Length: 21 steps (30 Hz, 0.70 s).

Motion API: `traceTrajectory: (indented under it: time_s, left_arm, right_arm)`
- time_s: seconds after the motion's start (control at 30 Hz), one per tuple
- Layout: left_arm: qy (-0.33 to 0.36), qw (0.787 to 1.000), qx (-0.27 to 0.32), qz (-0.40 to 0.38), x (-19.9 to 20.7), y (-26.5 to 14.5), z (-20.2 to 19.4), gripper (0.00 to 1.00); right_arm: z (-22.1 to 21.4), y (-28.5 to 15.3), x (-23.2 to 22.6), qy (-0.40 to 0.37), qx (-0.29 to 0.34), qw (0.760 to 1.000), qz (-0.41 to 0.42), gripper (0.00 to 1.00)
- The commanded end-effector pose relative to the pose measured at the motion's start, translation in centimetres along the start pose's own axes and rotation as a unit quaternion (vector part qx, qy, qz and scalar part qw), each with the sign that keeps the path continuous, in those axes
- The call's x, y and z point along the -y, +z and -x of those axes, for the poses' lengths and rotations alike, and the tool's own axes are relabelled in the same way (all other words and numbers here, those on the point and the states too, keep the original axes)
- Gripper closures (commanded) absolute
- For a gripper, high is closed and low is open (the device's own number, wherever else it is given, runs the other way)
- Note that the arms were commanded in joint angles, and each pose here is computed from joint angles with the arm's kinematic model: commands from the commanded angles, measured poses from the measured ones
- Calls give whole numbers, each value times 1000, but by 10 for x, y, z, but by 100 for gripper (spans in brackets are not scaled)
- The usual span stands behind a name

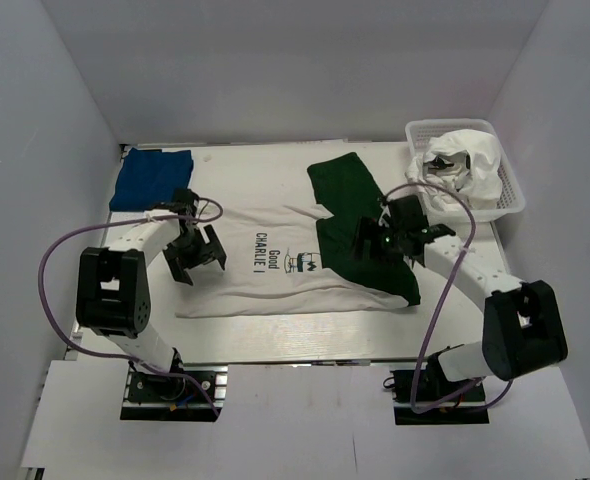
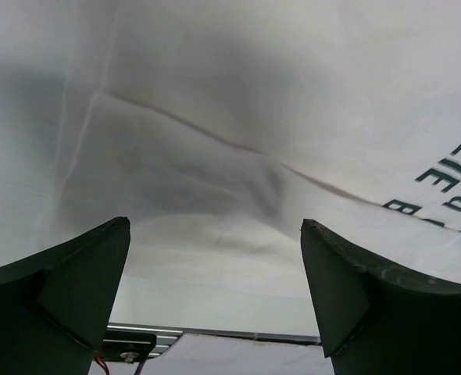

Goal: Fold and stack the t-shirts
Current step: Fold the flattened tshirt in 1/3 of the way

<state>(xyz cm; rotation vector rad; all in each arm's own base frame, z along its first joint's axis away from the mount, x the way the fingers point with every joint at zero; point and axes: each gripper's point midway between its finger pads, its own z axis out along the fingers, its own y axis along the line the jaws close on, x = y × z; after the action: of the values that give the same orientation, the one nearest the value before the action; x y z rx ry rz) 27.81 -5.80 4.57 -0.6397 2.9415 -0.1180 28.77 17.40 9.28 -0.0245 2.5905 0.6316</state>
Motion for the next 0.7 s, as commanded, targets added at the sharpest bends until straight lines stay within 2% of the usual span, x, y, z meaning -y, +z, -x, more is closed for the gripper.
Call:
traceTrajectory:
  time_s: [0.0, 0.1, 0.17, 0.23, 0.37, 0.43, 0.53, 0.6, 0.63, 0.67]
  left_arm:
    - [-19, 999, 0, -35, 9, 7, -7, 0]
    - [-25, 999, 18, -13, 1, 17, -1, 0]
    - [-31, 999, 12, -1, -2, 29, -1, 0]
    - [-43, 999, -11, 15, -7, 40, -3, 0]
    - [-52, 998, 4, 23, -6, 39, 7, 0]
    - [-52, 998, 10, 19, -2, 33, 14, 0]
    - [-46, 998, 39, 31, 5, 6, 36, 0]
    - [-47, 996, 67, 30, 13, -15, 57, 0]
    - [-48, 995, 78, 28, 15, -22, 64, 0]
    - [-55, 993, 104, 24, 19, -37, 84, 0]
  right_arm:
    - [-47, 7, 12, 47, -54, 997, 12, 10]
    - [-63, 8, 39, 80, -53, 995, -21, 10]
    - [-61, 11, 50, 88, -37, 995, -36, 10]
    - [-71, 16, 64, 99, -50, 992, -55, 10]
    - [-75, 21, 87, 142, -59, 985, -75, 10]
    - [-69, 20, 82, 146, -63, 986, -58, 10]
    - [-8, 0, 49, 78, -8, 997, -7, 10]
    - [17, -18, 25, 47, 17, 998, 33, 10]
    - [57, -36, 5, 24, 63, 996, 53, 10]
    - [67, -41, -1, 16, 73, 996, 58, 10]
